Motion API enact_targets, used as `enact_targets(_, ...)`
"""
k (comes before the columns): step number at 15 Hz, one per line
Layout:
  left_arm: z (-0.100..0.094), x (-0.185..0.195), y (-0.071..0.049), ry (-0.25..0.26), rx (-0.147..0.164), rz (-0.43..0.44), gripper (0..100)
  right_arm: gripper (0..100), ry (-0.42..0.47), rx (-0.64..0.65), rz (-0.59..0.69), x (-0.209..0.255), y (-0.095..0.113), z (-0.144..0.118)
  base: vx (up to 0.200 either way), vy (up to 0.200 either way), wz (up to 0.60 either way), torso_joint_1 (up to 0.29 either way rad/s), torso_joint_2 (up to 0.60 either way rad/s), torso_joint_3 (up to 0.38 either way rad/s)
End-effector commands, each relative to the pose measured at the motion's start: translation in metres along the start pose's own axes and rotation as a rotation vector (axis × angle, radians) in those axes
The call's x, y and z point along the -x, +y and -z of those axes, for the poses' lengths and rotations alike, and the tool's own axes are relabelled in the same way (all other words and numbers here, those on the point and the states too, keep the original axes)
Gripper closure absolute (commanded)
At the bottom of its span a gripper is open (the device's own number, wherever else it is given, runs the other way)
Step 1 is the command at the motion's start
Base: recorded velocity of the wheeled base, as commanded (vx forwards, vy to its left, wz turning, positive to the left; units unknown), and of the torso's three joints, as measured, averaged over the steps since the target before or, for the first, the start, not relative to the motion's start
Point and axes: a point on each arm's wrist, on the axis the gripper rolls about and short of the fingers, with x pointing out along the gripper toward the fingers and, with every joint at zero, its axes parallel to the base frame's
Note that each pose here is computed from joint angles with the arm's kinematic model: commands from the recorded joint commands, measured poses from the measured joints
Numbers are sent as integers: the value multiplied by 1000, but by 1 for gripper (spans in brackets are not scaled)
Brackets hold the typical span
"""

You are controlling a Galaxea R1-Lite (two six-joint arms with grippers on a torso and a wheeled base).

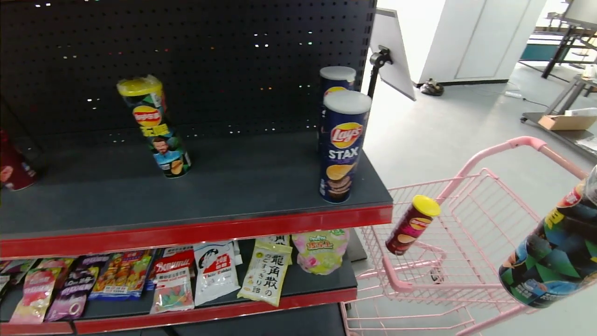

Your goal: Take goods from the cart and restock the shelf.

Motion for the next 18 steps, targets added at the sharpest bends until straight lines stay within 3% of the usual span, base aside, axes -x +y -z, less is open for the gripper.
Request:
enact_targets(1,0,0,0,1,0,1,0,100,7,0,-1,-1,0,1,0,0,0,0,0,0)
enact_targets(11,0,0,0,1,-4,-2,0,100,3,15,-32,7,2,16,0,0,0,0,0,0)
enact_targets(15,0,0,0,1,-9,-2,0,100,-33,60,-37,3,3,18,-150,0,0,5,4,4)
enact_targets(18,0,0,0,1,-9,-2,0,100,-45,96,-145,4,5,22,0,0,0,0,0,0)
